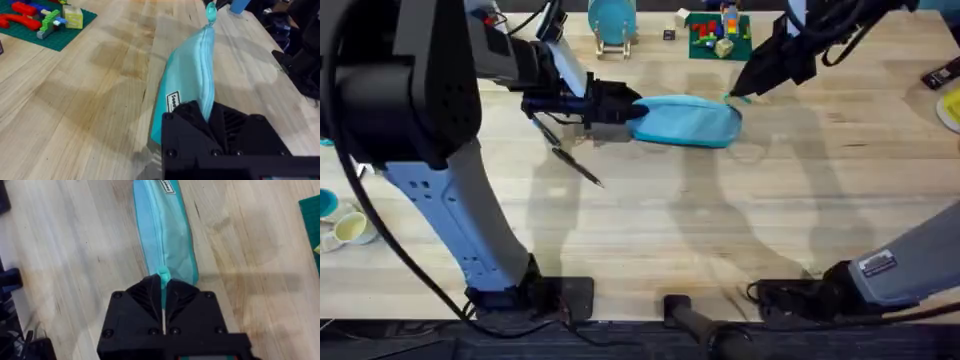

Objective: Unzip the bag, pick up the pens from the table one at a time and place them inside, then zip the bag closed.

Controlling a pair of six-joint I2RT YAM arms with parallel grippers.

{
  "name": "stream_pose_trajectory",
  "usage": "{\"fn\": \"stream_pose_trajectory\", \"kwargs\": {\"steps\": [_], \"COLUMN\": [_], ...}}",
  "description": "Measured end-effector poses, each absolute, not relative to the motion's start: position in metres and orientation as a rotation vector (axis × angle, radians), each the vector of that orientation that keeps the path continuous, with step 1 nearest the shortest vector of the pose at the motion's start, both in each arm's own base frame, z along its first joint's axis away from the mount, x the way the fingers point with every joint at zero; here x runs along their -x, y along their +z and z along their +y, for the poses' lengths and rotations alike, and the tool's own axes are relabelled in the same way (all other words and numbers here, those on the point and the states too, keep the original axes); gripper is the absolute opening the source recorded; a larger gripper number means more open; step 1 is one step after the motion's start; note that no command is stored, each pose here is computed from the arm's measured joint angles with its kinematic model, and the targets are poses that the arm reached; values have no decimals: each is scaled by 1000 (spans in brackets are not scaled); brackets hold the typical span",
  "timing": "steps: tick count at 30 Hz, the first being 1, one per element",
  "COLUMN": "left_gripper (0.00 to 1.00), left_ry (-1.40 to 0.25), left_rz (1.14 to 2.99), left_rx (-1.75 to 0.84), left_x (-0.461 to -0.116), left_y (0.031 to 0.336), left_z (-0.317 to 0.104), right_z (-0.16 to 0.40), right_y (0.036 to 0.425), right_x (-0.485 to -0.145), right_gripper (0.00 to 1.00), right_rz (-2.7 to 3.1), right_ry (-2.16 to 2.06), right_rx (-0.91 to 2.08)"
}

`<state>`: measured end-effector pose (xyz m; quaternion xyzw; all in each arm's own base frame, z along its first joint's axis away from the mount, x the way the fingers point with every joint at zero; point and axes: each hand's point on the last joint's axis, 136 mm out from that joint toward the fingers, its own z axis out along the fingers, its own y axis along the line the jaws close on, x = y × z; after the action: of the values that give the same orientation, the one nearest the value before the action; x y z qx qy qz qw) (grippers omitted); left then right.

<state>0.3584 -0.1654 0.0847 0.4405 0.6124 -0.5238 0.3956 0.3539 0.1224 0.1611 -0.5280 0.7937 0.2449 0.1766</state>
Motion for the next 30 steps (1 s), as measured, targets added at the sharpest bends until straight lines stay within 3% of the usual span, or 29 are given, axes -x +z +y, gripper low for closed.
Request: {"fn": "stream_pose_trajectory", "kwargs": {"steps": [30], "left_gripper": [42], "left_ry": [-1328], "left_rz": [1552], "left_rx": [-1116], "left_x": [-358], "left_y": [85], "left_z": [-165], "right_z": [178], "right_y": [167], "right_x": [-339], "right_gripper": [30], "right_rz": [2111], "right_ry": [762], "right_rx": [1633]}}
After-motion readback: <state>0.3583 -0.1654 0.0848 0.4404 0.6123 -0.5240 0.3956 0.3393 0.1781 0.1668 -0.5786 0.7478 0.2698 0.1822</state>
